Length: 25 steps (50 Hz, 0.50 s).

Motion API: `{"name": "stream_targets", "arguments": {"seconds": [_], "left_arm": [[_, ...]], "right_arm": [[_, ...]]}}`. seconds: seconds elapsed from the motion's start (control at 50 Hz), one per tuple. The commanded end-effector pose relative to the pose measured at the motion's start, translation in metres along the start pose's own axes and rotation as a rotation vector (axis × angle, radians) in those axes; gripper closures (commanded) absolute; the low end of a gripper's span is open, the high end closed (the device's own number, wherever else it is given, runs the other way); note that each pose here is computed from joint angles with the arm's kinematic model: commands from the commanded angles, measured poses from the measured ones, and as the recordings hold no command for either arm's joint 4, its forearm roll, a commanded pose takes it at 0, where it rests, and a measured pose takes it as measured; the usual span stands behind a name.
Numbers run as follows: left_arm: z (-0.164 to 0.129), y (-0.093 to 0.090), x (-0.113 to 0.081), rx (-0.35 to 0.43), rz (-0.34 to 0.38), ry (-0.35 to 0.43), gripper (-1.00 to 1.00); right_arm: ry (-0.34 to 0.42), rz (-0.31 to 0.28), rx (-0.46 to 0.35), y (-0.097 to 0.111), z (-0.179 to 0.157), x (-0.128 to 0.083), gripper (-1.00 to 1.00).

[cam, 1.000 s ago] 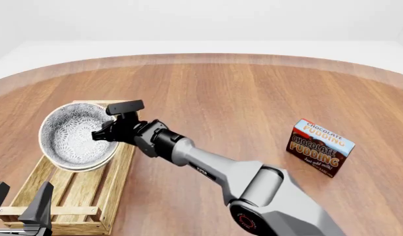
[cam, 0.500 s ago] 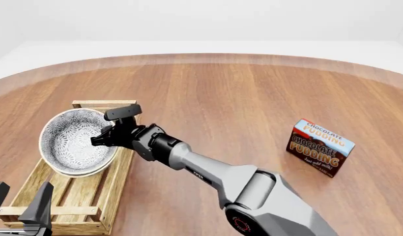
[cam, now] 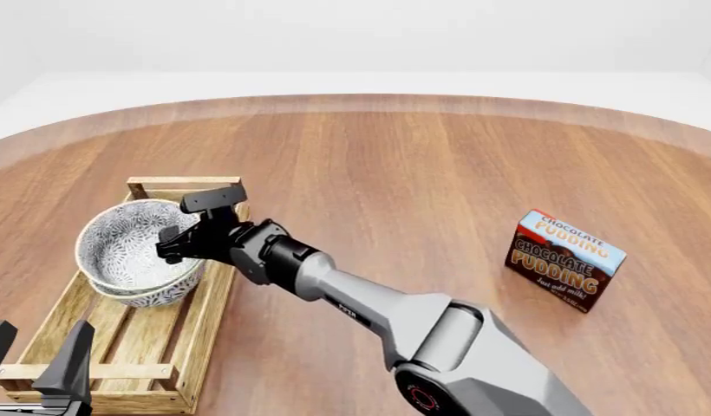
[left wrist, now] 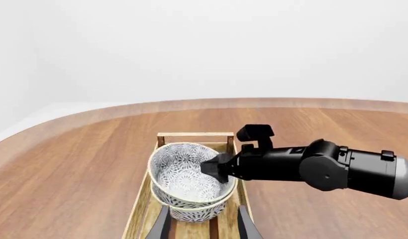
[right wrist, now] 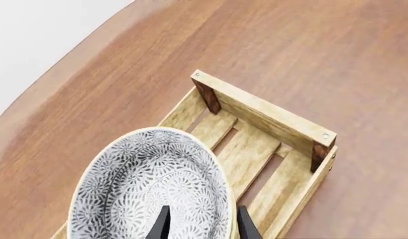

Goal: Stack the left bowl on the right bowl and place them in the tray.

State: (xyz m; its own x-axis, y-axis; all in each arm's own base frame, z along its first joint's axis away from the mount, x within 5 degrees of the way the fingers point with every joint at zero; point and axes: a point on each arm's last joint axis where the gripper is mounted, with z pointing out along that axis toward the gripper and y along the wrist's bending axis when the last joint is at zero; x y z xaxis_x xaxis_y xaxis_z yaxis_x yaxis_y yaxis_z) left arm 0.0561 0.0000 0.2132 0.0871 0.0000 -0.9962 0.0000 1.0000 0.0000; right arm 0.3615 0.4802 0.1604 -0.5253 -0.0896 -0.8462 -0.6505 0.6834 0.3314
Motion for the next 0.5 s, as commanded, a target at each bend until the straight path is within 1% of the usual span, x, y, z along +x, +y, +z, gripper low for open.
{"name": "stream_targets", "arguments": {"seconds": [0.02,0.32,0.5], "left_arm": [[0.0,0.0,0.0,0.0,0.0,0.0,-1.0],[0.0,0.0,0.0,0.0,0.0,0.0,-1.0],[0.0,0.0,0.0,0.0,0.0,0.0,-1.0]], "right_arm": [[-0.002,0.014,-0.005,0.001,-0.001,-0.001,-1.0],[-0.002,0.014,-0.003,0.001,-0.002,-0.002,-1.0],[-0.017,0.018,0.025,-0.016,-0.013,-0.017,-1.0]]}}
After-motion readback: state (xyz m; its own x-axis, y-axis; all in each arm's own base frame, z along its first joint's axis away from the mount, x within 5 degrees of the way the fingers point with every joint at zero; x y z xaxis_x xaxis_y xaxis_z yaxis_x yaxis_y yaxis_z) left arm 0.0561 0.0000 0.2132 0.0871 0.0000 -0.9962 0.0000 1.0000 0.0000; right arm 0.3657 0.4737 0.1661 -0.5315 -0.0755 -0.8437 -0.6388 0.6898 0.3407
